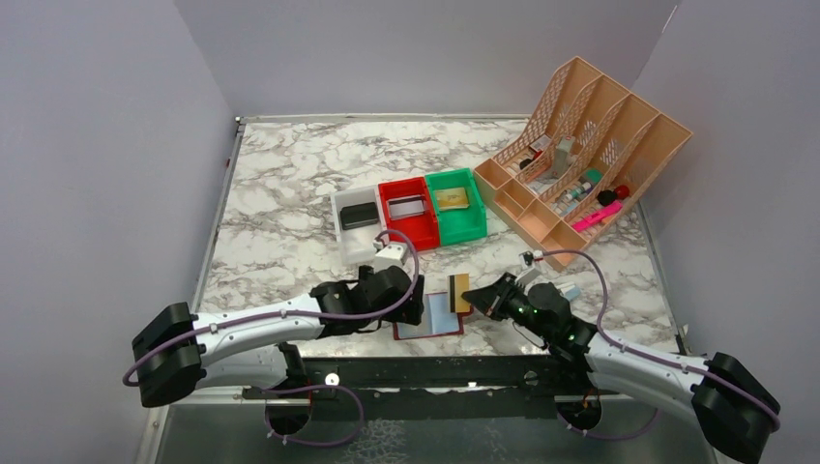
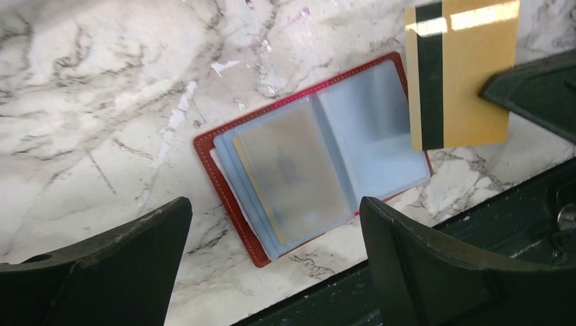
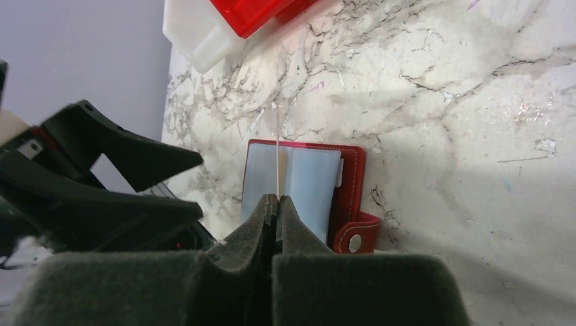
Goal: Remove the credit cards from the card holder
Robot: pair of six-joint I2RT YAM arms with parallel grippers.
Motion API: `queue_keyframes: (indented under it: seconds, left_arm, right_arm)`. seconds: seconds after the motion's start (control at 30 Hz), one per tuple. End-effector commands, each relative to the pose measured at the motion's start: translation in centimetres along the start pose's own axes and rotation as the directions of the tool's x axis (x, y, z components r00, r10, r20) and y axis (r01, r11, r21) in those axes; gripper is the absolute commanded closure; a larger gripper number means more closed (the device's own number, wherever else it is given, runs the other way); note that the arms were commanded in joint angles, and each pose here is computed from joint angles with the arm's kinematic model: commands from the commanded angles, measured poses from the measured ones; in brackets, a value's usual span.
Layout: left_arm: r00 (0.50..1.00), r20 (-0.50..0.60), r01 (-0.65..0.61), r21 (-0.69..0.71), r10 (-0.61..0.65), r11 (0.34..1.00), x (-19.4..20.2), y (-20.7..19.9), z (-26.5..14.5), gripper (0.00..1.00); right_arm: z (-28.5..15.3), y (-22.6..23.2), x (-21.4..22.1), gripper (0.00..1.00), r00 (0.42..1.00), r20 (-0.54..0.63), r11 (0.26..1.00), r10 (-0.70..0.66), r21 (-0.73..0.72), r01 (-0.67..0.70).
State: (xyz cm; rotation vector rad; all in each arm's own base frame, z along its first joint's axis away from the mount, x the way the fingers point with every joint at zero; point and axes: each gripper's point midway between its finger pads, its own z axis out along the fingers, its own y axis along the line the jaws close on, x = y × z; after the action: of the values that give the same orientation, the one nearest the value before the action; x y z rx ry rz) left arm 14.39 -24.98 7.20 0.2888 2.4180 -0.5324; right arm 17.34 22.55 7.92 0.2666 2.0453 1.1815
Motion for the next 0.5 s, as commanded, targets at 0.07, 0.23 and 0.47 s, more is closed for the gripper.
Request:
queue_keyframes:
  seconds: [0.07,0.23,0.47]
  left_arm:
    - [0.997,0.080,0.014,-0.181,0.000,0.983,-4.3,3.4,-1.3,0.01]
    - [0.997,0.080,0.022,-0.165,-0.009,0.986,-5.9,4.0,-1.8,0.01]
    - [0.981,0.185,-0.010,-0.286,0.066,0.958,-9.6,6.6,-5.4,0.01]
  right_arm:
    - [-0.2,-1.0,0.1,0.99,0.994,0.005,0.994,-0.108,-0.003,0.108]
    - [0.2,0.2,-2.1,0.99,0.978,0.085,0.981,-0.192,0.006,0.192]
    - [1.0,0.8,-8.5,0.99,0.862,0.262,0.899,-0.433,0.198,0.391]
